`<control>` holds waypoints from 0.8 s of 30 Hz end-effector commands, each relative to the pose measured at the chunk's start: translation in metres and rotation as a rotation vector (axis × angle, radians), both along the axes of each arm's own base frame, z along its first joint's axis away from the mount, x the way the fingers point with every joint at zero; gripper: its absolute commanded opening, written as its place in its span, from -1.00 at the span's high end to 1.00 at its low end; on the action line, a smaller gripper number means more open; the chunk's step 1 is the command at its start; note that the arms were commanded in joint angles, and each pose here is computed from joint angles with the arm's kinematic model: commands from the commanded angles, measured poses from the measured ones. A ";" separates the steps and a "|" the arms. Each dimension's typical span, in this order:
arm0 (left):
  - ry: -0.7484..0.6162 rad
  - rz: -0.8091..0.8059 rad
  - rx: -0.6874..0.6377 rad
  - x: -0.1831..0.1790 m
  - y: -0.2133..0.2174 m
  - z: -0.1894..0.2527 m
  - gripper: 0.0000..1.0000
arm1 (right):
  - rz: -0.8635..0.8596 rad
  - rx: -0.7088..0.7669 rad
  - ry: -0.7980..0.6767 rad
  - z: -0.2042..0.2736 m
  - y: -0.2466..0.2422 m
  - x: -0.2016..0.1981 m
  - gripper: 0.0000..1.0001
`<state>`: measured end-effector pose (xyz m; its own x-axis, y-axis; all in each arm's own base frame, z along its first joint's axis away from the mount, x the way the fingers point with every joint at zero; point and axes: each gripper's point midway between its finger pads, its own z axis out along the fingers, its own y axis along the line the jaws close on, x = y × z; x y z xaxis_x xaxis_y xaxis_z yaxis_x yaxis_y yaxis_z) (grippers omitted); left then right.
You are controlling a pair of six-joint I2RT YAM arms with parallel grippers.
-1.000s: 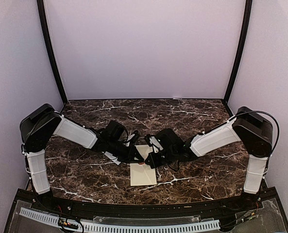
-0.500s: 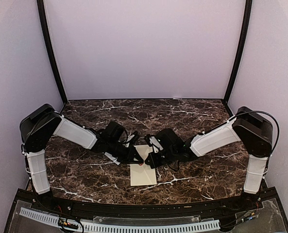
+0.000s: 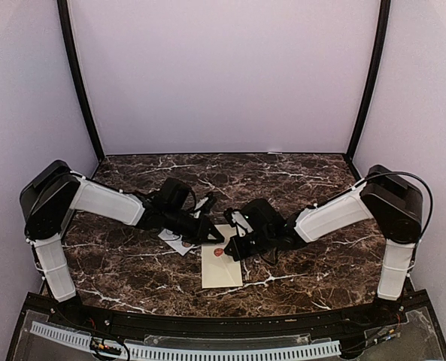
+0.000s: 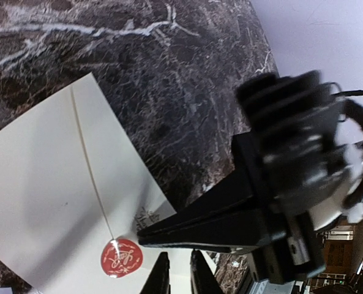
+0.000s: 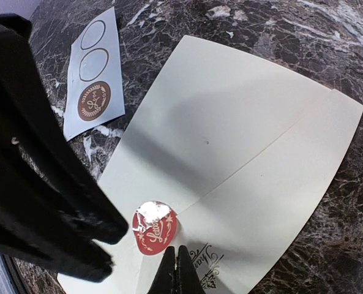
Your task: Place the letter into the envelope and seal it
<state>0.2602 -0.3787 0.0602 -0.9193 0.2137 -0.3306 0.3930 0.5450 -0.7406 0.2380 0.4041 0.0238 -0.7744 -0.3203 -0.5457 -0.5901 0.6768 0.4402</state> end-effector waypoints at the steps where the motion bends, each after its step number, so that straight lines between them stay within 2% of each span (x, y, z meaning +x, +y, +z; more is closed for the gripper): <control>1: -0.058 -0.001 -0.043 0.002 -0.004 0.034 0.74 | 0.003 0.042 -0.006 0.020 0.003 0.001 1.00; 6: -0.032 0.009 -0.033 0.000 -0.002 0.021 0.75 | -0.005 0.062 -0.026 0.033 0.003 0.003 0.99; 12: -0.030 0.018 -0.038 0.001 -0.001 0.017 0.75 | -0.028 0.059 -0.048 0.044 -0.004 0.004 0.84; 24: 0.036 -0.008 0.005 -0.011 -0.006 -0.018 0.85 | -0.100 0.055 -0.052 0.044 -0.022 0.007 0.82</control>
